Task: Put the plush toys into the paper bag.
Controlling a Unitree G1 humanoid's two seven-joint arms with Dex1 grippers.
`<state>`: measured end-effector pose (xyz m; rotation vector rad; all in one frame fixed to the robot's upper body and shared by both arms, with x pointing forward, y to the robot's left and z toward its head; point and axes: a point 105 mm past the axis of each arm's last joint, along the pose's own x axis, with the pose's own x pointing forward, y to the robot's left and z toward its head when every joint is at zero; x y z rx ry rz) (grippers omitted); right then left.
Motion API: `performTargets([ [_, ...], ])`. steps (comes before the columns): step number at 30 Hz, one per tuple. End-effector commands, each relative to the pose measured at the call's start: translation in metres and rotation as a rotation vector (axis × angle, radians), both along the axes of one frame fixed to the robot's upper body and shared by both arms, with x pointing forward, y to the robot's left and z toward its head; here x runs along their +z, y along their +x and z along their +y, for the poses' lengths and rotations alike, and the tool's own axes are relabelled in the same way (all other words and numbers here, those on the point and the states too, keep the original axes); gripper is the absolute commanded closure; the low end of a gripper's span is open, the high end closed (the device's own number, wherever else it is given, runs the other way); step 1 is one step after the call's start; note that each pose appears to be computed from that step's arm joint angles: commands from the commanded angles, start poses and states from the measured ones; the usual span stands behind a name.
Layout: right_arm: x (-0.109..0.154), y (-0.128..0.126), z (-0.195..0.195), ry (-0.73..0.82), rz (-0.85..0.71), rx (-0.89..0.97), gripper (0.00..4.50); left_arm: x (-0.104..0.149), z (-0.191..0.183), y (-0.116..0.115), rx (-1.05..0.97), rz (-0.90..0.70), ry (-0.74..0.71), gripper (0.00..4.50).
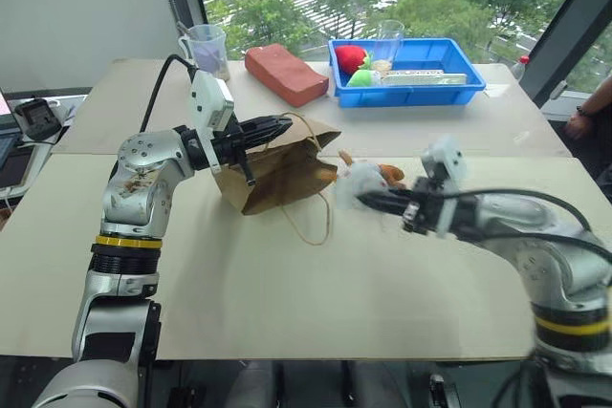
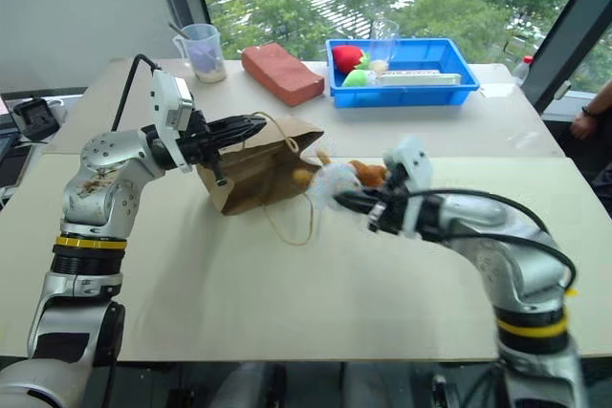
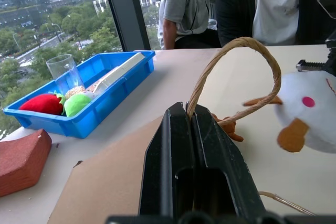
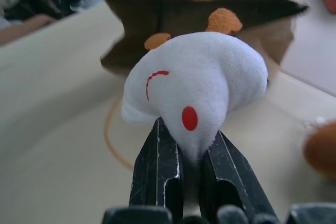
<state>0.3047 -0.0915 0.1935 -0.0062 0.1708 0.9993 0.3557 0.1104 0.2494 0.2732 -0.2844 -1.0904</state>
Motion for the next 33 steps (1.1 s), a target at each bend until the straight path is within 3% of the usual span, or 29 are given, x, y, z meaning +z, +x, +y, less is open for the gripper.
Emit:
performTargets([
  [1,-0.008,0.013,0.02,-0.02,-0.002,-0.035,4.49,0.016,-0.009,-0.006,-0.027,-0.059,-0.023,4.5],
  [8,-0.023,0.05,0.064,-0.044,-0.009,-0.084,4.49,0.019,-0.015,-0.009,-0.045,-0.07,-0.038,4.5],
  [13,-0.014,0.065,0.096,-0.019,-0.044,-0.091,4.49,0.021,-0.017,-0.012,-0.052,-0.069,-0.046,4.5],
  [15,-0.011,0.068,0.102,0.004,-0.054,-0.095,3.53,0.021,-0.017,-0.012,-0.05,-0.066,-0.047,4.5],
  [21,-0.017,0.068,0.094,0.038,-0.06,-0.091,1.54,0.021,-0.013,-0.011,-0.041,-0.065,-0.043,4.5],
  [25,-0.004,0.064,0.078,0.087,-0.09,-0.1,0.13,0.02,-0.01,-0.01,-0.035,-0.062,-0.039,4.5],
  [31,-0.006,0.047,0.038,-0.027,-0.188,-0.07,0.06,0.022,-0.005,-0.007,-0.024,-0.065,-0.028,4.5],
  [33,-0.012,0.04,0.008,-0.099,-0.216,-0.078,0.06,0.024,-0.001,-0.008,-0.026,-0.067,-0.023,4.5],
])
